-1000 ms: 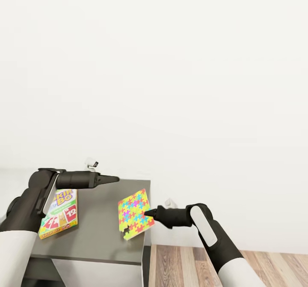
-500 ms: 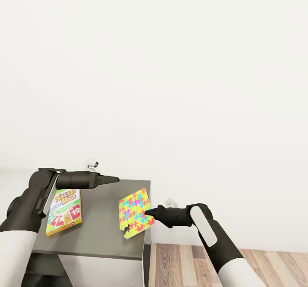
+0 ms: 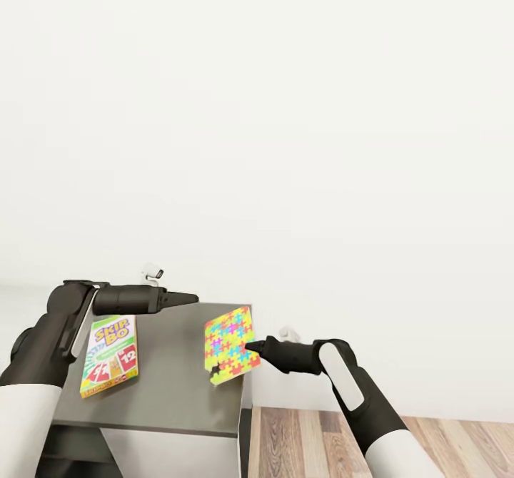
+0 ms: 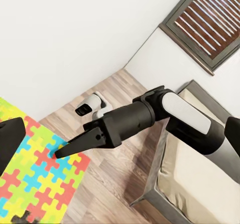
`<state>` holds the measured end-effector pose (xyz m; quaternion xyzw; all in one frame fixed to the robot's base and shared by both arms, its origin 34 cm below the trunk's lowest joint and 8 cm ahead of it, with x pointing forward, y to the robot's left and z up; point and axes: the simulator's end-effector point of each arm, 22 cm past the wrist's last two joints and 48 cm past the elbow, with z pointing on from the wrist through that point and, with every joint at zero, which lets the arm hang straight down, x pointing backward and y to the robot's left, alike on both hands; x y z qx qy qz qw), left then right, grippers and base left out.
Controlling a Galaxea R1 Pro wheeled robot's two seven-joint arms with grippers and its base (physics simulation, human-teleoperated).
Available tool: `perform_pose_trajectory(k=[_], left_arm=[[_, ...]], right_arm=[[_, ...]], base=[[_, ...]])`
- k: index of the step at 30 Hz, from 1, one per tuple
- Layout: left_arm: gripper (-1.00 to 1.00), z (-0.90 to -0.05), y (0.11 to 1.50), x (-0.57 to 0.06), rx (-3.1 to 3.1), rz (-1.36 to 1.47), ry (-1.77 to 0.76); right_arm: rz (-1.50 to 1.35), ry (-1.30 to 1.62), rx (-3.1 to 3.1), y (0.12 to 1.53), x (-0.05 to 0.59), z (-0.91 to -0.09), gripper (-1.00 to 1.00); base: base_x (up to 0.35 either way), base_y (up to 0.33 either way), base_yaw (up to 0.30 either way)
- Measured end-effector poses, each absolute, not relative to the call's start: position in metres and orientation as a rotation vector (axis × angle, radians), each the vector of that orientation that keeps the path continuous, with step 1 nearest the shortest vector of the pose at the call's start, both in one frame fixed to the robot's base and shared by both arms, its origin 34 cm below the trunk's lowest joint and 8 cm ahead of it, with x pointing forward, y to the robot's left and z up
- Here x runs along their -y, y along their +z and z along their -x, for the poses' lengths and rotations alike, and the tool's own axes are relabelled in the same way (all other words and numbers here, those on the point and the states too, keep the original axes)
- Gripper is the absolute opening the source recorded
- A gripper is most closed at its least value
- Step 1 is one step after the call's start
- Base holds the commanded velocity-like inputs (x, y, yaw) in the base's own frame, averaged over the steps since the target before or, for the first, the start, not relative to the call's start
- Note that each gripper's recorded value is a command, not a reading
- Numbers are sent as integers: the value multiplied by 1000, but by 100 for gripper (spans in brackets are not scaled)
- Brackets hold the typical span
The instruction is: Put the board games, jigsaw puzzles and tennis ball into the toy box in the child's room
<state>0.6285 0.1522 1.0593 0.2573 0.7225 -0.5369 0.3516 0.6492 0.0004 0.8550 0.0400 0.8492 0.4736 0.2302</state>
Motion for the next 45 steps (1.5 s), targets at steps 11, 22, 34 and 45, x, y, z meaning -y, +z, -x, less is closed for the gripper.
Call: perform_pose_trajectory(k=[11, 22, 34, 45], left_arm=[[100, -628, 1076, -150, -1873, -674, -1390], [100, -626, 1062, -161, -1938, -590, -1443], [100, -609, 1011, -196, -2083, -411, -1539], [100, -609, 1028, -197, -2081, -412, -1533]], right_arm=[[-141, 1267, -2302, 874, 7, -660, -100], [-172, 1252, -2239, 898, 11, -672, -100], [-397, 1457, -2039, 949, 51, -690, -100], [-409, 1447, -1955, 973, 64, -699, -100]], base=[[0, 0, 0], [0, 0, 0], [0, 0, 0], [0, 0, 0]])
